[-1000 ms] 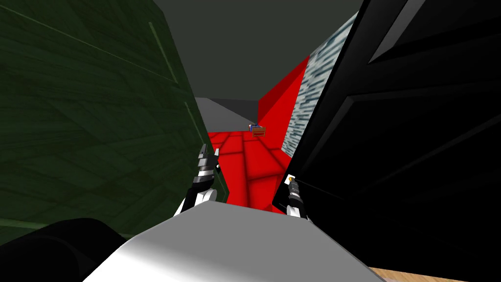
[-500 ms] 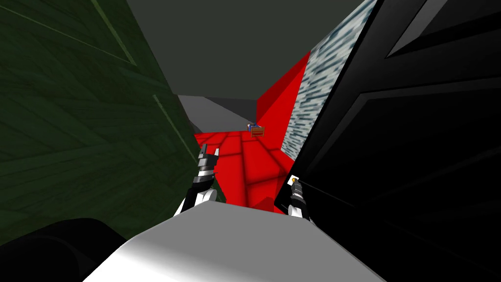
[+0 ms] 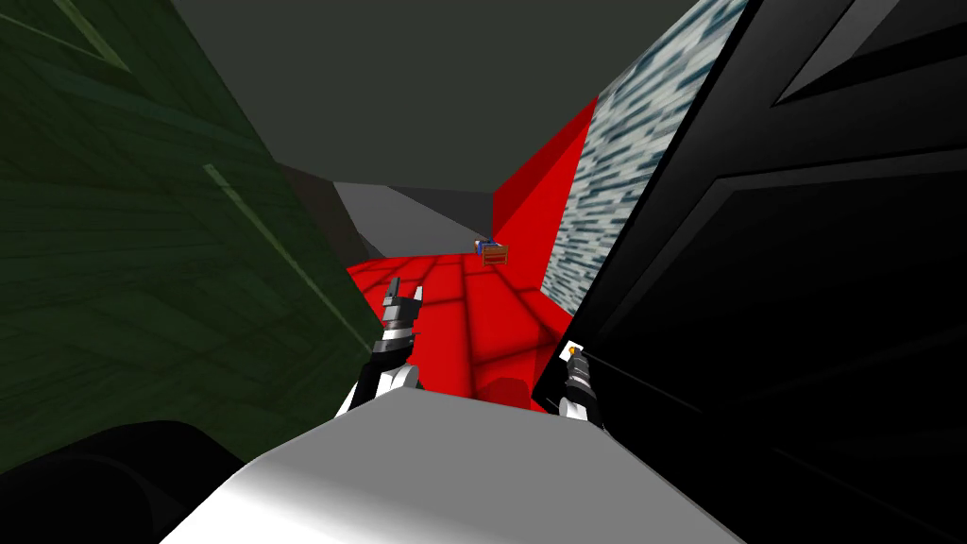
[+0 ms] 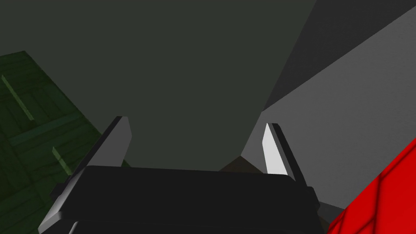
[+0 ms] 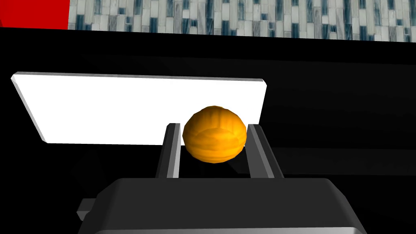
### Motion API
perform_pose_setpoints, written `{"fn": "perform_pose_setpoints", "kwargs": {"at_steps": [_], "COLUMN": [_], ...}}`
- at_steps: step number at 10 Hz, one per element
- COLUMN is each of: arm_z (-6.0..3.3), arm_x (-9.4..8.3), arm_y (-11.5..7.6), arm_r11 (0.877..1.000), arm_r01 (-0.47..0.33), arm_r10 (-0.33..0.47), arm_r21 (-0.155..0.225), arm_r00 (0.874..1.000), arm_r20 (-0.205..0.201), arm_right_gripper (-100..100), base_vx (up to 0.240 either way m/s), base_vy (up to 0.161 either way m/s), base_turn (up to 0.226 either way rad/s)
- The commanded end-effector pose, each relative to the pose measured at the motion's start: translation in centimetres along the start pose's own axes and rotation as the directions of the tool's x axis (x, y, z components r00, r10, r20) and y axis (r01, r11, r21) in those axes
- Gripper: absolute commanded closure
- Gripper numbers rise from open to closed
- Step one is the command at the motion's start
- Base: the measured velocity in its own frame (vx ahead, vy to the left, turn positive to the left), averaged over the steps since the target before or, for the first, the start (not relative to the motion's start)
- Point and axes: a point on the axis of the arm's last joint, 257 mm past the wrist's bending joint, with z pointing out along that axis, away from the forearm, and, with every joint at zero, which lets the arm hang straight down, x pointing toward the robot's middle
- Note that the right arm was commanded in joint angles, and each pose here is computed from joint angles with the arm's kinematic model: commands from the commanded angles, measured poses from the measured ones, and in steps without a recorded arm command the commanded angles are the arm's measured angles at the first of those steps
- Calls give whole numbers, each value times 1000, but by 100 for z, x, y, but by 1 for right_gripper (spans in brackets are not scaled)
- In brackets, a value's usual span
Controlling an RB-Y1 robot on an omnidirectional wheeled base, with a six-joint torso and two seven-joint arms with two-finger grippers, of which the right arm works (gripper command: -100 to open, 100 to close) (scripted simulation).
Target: Push the door open
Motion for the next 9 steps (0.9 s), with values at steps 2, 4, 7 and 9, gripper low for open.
{"fn": "perform_pose_setpoints", "kwargs": {"at_steps": [2, 4, 7, 9], "arm_z": [19, 16, 1, -4], "arm_x": [-152, -288, -526, -585], "arm_y": [39, 41, 47, 48], "arm_r11": [1000, 1000, 1000, 1000], "arm_r01": [0, 0, 0, 0], "arm_r10": [0, 1, 1, 1], "arm_r21": [-9, -10, -12, -12], "arm_r00": [999, 998, 992, 990], "arm_r20": [36, 68, 125, 139], "arm_right_gripper": [100, 100, 100, 100], "base_vx": [172, 206, 224, 195], "base_vy": [-8, -20, -19, -13], "base_turn": [-31, -41, -53, -38]}}
